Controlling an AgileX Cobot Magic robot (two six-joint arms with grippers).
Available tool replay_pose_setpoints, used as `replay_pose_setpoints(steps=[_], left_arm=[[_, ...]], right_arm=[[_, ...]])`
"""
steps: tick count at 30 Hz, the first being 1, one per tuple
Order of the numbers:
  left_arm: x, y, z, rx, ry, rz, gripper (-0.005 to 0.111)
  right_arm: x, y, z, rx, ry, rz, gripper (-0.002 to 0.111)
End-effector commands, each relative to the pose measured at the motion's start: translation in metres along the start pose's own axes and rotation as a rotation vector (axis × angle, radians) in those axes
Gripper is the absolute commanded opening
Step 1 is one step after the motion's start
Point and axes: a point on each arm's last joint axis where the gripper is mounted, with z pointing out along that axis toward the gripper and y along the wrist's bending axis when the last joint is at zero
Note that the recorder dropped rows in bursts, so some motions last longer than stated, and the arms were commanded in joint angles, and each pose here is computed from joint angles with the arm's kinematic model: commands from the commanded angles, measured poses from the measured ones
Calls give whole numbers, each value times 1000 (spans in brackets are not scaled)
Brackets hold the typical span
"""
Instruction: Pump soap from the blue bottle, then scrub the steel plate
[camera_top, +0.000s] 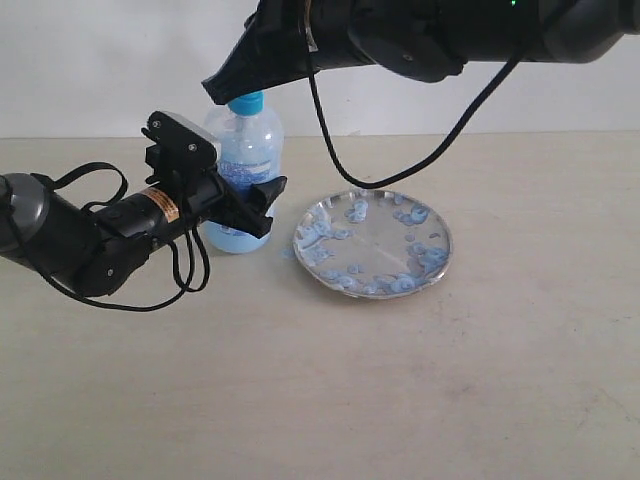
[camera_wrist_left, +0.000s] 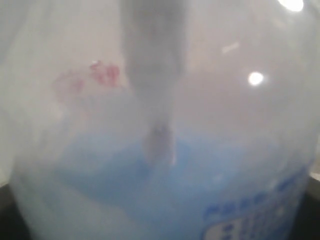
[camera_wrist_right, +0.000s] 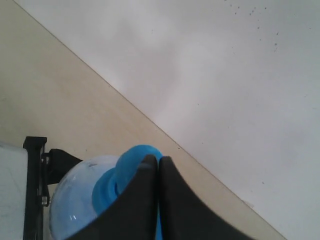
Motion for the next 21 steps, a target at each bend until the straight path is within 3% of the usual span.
replay_pose_setpoints(steps=[1, 8, 12, 16, 21], left_arm=[[-12, -2, 1, 21, -85, 46, 4], [-12, -2, 1, 21, -85, 46, 4], [-12, -2, 1, 21, -85, 46, 4], [-11, -2, 1, 22, -82, 29, 4], [-12, 0, 1, 10, -112, -169, 4]], right_arm=[[40, 7, 19, 23, 208, 24, 0], [59, 11, 28, 38, 310, 40, 0], [55, 11, 29, 28, 267, 2, 0], [29, 6, 22, 22, 126, -93, 0], [-22, -10, -14, 41, -75, -116, 0]])
